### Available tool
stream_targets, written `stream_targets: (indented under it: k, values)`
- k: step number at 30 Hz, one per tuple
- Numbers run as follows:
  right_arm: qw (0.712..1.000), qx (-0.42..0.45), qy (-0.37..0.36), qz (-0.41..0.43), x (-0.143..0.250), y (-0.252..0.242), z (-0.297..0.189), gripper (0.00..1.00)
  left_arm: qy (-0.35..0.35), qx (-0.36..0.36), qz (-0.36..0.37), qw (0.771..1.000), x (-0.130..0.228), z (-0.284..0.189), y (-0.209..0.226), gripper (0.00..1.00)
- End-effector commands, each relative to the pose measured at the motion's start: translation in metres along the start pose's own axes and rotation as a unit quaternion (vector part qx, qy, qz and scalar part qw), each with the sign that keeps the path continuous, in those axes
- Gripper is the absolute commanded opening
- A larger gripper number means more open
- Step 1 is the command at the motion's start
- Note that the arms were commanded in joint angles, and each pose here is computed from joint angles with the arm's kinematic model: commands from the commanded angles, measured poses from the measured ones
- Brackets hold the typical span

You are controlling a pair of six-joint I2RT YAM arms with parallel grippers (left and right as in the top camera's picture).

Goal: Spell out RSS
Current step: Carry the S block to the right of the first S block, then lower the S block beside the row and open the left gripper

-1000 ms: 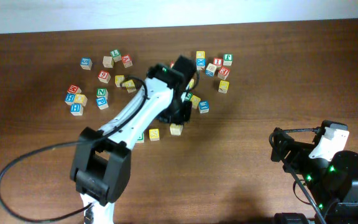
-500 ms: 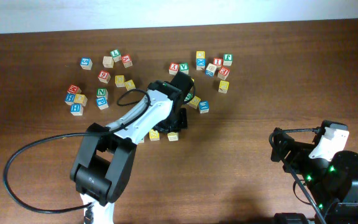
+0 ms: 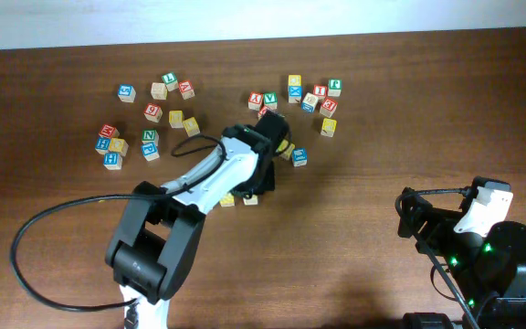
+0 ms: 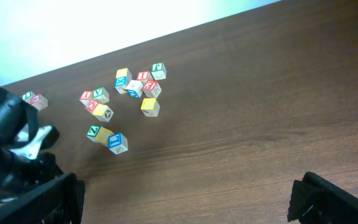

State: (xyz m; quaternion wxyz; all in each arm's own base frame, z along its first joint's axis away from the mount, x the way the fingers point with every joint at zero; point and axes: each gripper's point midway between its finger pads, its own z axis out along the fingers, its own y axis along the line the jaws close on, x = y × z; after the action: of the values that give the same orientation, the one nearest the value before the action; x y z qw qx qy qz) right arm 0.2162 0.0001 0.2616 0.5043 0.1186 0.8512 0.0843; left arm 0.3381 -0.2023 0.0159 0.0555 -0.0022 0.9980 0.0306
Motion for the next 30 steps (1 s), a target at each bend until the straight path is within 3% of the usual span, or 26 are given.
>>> stream_targets:
  k: [1, 11, 30]
  values:
    - [1.0, 0.004, -0.004, 0.002, -0.001, -0.002, -0.001, 0.98, 0.005, -0.02, -0.009, 1.0, 0.009, 0.009, 0.007, 0.06]
    - [1.0, 0.004, -0.004, 0.002, -0.001, -0.002, -0.001, 0.98, 0.005, -0.019, -0.01, 1.0, 0.01, 0.012, 0.009, 0.17]
    - [1.0, 0.004, -0.004, 0.002, -0.001, -0.002, -0.001, 0.98, -0.009, -0.007, -0.022, 1.0, -0.005, 0.005, 0.008, 0.18]
